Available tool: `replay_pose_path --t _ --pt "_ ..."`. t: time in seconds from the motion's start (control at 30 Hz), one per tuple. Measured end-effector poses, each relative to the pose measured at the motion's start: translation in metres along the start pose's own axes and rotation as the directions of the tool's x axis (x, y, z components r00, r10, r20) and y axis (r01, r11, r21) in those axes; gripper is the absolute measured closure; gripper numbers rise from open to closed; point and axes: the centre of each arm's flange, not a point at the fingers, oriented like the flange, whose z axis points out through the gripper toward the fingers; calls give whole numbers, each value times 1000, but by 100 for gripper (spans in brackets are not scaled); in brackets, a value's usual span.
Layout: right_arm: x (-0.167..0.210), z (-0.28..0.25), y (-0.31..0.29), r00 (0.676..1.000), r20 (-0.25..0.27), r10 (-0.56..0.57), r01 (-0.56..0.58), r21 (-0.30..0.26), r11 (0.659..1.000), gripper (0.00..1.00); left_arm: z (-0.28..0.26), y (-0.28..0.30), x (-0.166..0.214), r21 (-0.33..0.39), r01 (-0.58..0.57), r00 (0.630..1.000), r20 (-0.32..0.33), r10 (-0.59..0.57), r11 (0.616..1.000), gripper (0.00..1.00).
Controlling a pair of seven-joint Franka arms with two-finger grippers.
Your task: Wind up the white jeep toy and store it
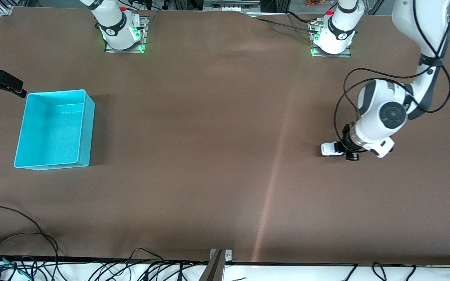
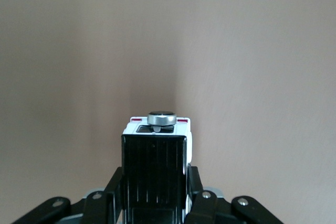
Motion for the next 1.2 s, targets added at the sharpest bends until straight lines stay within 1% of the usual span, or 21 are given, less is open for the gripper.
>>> replay_pose_path --t 0.2,0.33,0.47,0.77,0.9,0.93,1.2 --pt "0 0 0 1000 0 0 0 0 1000 0 18 -16 -48 35 -3 1000 -12 3 999 49" --pt "0 0 0 1000 0 0 0 0 1000 0 33 -23 -64 59 9 1000 -14 -8 998 49" --pt "0 0 0 1000 0 0 0 0 1000 0 46 -26 -74 68 22 1000 -10 -21 997 49" --pt "0 0 0 1000 0 0 0 0 1000 0 55 -25 -72 71 35 999 -9 -34 997 49" --pt "0 0 0 1000 0 0 0 0 1000 0 56 -23 -65 71 46 999 -10 -46 996 49" --pt "0 0 0 1000 0 0 0 0 1000 0 56 -21 -57 69 52 999 -15 -51 996 49" --pt "0 0 0 1000 0 0 0 0 1000 0 57 -16 -41 62 50 998 -35 -48 997 49"
